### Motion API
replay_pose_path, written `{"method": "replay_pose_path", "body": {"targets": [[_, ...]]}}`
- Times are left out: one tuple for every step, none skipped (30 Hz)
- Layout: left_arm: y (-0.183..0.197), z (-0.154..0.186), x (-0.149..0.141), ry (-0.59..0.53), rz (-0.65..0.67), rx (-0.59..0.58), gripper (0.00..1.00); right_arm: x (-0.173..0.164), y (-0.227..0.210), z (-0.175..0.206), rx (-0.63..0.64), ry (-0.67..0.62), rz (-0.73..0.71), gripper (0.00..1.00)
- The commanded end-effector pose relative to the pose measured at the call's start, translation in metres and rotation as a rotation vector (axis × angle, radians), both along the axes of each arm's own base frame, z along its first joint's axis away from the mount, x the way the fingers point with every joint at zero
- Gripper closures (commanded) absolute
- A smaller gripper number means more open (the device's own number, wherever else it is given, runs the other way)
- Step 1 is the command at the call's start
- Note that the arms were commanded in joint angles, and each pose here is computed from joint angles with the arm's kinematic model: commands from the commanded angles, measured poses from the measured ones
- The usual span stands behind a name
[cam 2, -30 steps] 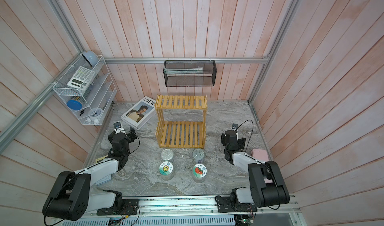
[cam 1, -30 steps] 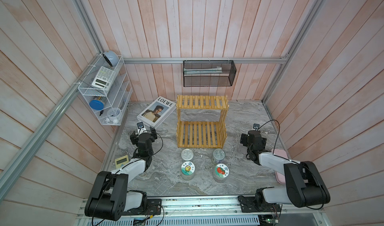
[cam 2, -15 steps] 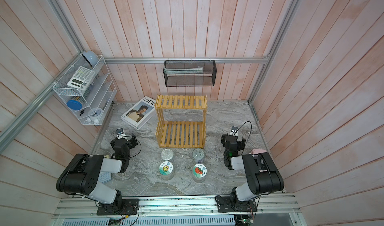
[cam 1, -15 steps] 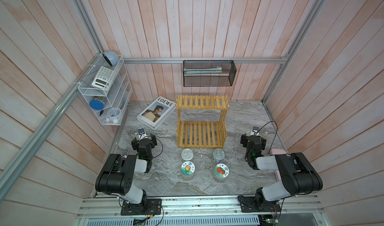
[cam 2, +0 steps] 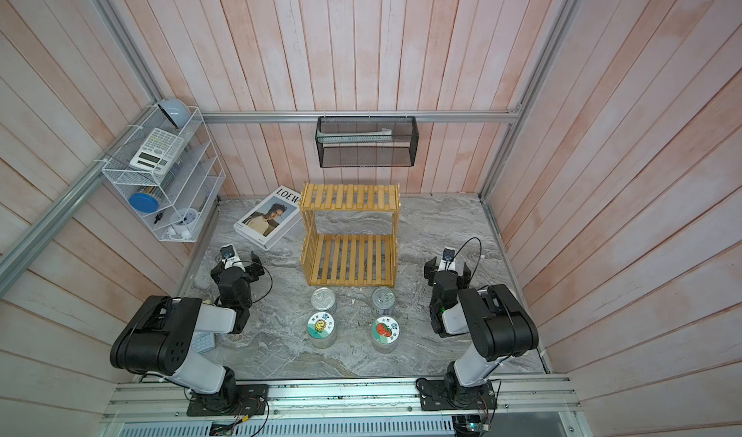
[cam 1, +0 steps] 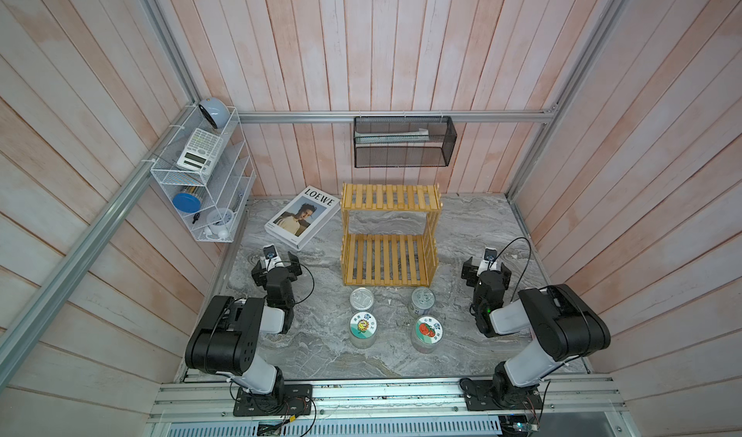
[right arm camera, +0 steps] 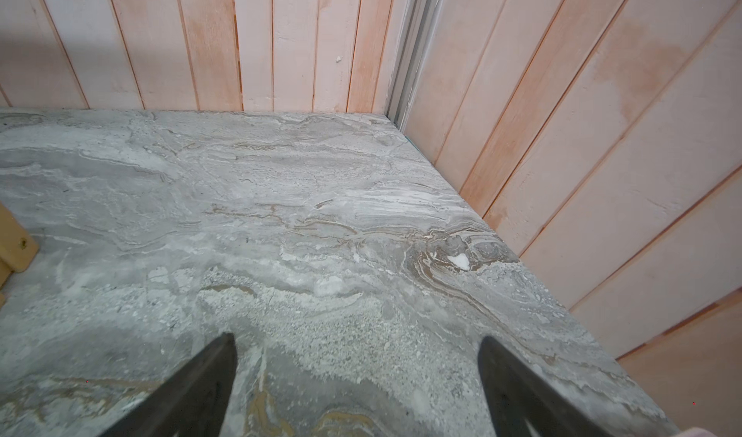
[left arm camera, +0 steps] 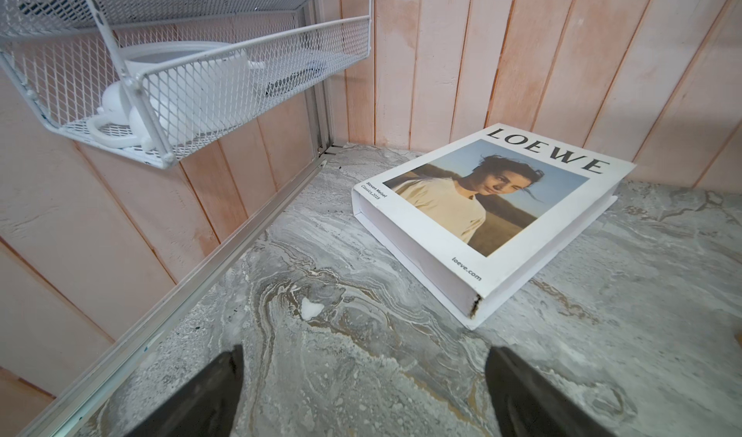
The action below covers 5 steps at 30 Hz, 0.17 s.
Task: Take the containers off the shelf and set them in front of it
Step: Reset both arms
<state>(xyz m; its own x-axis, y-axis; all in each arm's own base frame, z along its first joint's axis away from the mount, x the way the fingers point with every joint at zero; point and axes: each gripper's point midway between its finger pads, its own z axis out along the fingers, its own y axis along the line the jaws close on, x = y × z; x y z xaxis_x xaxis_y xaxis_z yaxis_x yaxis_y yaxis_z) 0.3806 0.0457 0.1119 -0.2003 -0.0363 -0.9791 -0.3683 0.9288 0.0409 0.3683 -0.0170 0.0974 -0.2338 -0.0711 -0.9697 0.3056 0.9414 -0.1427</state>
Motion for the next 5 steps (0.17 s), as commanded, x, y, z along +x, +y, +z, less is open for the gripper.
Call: {"method": "replay_pose_path", "body": {"targets": [[0.0039,0.0059,0.0023,-0.019,0.024,-0.010,0.00,0.0061,-0.0045,0.0104,0.000,-0.023,-0.029,0.02],[0.0036,0.0064,0.0028,-0.021,0.023,-0.011,0.00,0.0062,-0.0046,0.0105,0.002,-0.021,-0.030,0.02],[0.0036,0.0063,0.0032,-0.020,0.022,-0.010,0.00,0.0058,-0.0048,0.0097,0.001,-0.019,-0.030,0.02],[0.0036,0.0062,0.0036,-0.018,0.023,-0.010,0.00,0.0056,-0.0048,0.0099,0.000,-0.022,-0.030,0.02],[0.0039,0.0054,0.0041,-0.012,0.025,-0.009,0.00,0.0055,-0.0047,0.0103,0.001,-0.024,-0.030,0.02]]}}
